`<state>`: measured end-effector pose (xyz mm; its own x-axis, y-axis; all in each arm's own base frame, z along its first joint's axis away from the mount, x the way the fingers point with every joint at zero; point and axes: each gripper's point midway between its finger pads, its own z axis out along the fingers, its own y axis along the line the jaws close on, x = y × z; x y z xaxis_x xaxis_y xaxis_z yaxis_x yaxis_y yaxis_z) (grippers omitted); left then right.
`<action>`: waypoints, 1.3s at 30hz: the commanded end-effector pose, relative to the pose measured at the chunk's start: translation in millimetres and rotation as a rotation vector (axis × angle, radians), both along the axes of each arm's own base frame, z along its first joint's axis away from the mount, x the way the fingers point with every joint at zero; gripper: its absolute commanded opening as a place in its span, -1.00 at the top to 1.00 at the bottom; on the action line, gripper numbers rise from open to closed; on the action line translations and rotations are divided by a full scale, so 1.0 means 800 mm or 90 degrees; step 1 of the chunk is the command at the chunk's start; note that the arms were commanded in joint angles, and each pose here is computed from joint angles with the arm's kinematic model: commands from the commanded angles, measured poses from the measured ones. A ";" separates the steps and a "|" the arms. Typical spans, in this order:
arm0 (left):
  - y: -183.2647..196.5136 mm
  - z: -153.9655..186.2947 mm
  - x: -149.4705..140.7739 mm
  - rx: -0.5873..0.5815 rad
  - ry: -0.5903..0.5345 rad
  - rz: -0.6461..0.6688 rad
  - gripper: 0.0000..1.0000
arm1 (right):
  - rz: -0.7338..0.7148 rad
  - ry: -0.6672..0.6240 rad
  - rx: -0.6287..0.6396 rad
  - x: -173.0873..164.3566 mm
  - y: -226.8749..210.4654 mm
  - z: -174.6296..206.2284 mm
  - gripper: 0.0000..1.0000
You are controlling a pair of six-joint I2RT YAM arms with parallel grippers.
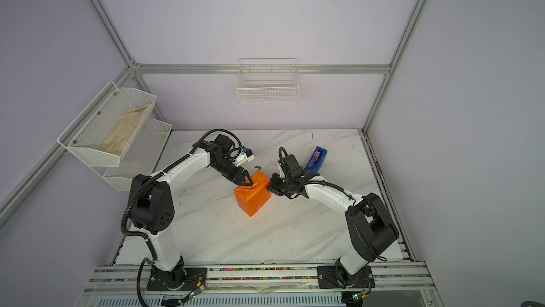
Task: Wrap a gift box in wrapping paper
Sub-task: Rotate the gift box at the center of the table, then tear off the tape with the cutter.
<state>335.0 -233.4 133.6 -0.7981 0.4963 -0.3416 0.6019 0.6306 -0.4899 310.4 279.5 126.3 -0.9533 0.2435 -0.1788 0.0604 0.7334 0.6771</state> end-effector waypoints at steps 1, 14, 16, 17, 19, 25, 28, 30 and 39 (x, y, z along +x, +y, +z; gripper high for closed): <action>0.013 -0.034 -0.023 0.068 0.054 0.042 -0.19 | -0.046 -0.058 0.013 0.025 -0.042 0.038 1.00; 0.015 -0.049 -0.032 0.073 0.070 0.053 -0.17 | -0.173 -0.053 0.164 0.169 -0.256 -0.016 0.39; 0.014 -0.047 -0.032 0.069 0.068 0.052 -0.17 | -0.166 -0.050 0.182 0.180 -0.254 -0.028 0.37; 0.014 -0.046 -0.031 0.068 0.067 0.052 -0.17 | -0.169 -0.042 0.189 0.183 -0.254 -0.036 0.36; 0.013 -0.044 -0.031 0.065 0.067 0.052 -0.17 | -0.174 -0.038 0.207 0.187 -0.251 -0.045 0.35; 0.013 -0.042 -0.032 0.065 0.066 0.053 -0.16 | -0.177 -0.028 0.215 0.185 -0.244 -0.058 0.36; 0.014 -0.039 -0.033 0.067 0.065 0.055 -0.16 | -0.255 -0.031 0.109 0.182 -0.283 -0.057 0.35; 0.016 -0.038 -0.034 0.070 0.062 0.054 -0.17 | -0.265 -0.051 0.102 0.178 -0.288 -0.040 0.34; 0.017 -0.038 -0.035 0.074 0.063 0.053 -0.16 | -0.190 0.001 0.189 0.173 -0.239 -0.062 0.17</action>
